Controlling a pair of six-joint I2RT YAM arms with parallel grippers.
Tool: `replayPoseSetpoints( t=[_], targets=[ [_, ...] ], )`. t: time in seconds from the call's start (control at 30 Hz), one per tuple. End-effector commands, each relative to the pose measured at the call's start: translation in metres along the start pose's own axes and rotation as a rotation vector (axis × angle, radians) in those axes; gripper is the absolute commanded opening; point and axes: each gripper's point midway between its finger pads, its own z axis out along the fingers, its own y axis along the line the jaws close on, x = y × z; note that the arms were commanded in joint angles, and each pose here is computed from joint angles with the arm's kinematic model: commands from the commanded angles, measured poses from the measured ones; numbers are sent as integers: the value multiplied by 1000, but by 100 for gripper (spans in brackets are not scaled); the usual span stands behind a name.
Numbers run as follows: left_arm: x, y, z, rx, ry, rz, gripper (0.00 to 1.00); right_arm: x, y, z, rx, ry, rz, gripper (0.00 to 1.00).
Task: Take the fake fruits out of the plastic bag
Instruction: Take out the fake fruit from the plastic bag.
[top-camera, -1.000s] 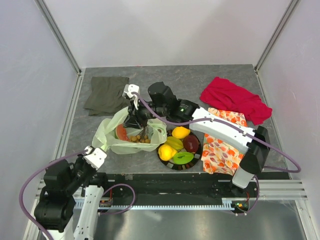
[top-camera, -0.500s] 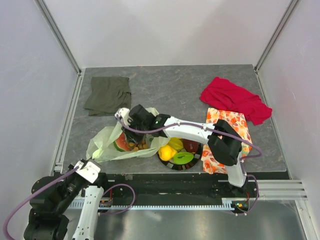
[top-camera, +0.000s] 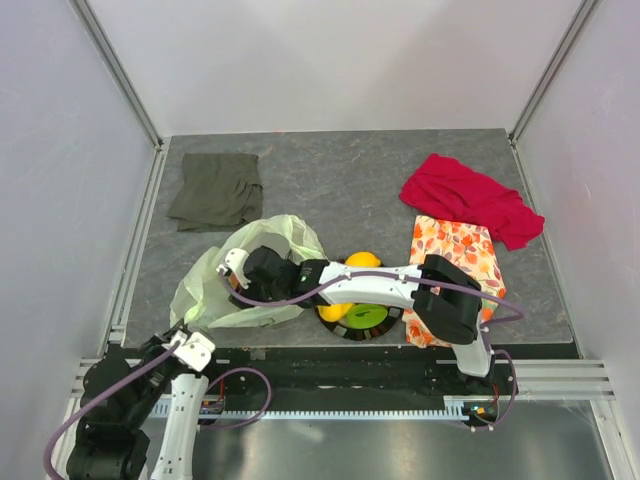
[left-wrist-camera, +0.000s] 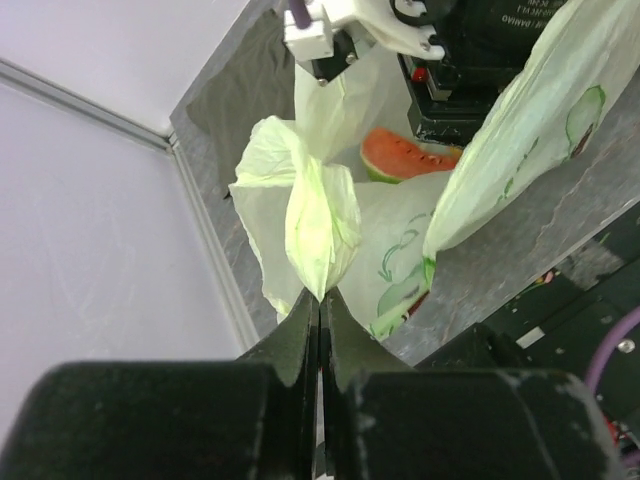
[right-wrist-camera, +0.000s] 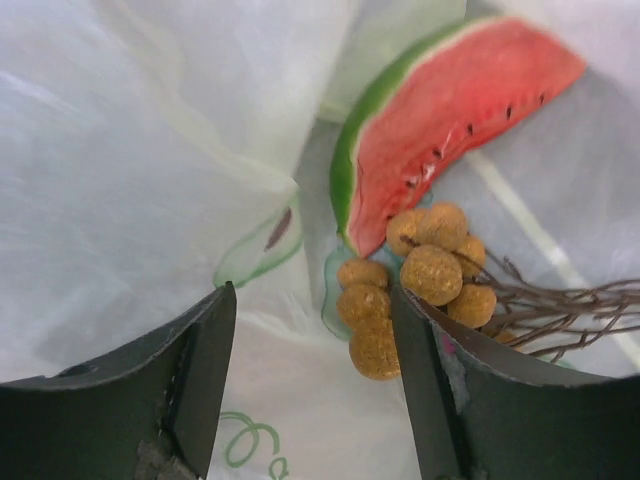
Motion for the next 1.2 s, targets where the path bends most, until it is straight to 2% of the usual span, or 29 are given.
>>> replayPoseSetpoints(
  t=[0.0,0.1,0.17,0.3,0.5,0.6,0.63,0.7,0.73,0.83,1.0,1.13,1.17],
  targets=[
    [33,-29,-8,130,118,83,1,-46,-6,5,130,-120,-37,76],
    [29,-31,-3,175,131,30,2,-59,-17,24,187,-139,5,87],
    [26,-33,-2,192,130,6,2,-48,-21,43,197,-109,51,92],
    [24,-32,-3,188,127,-17,1,-33,-32,68,256,-70,106,92],
    [24,-24,-10,126,139,-29,2,-23,-55,89,357,-44,125,88],
    [25,-23,-12,110,139,-34,2,-21,-60,94,367,-41,114,72],
    [25,-23,-12,109,140,-36,2,-26,-62,91,362,-48,106,58],
    [26,-24,-13,105,139,-40,2,-32,-60,87,327,-54,95,41],
    [27,-24,-12,105,144,-40,2,-45,-62,76,316,-79,85,28],
    [31,-27,-11,103,143,-35,2,-71,-66,46,292,-129,66,11],
    [36,-37,-3,149,138,-23,2,-105,-61,-11,183,-211,2,6],
    [31,-40,6,194,122,-45,2,-110,-38,-33,26,-231,-15,6],
    [30,-39,9,195,118,-56,2,-110,-24,-37,-67,-233,-17,7]
  ],
)
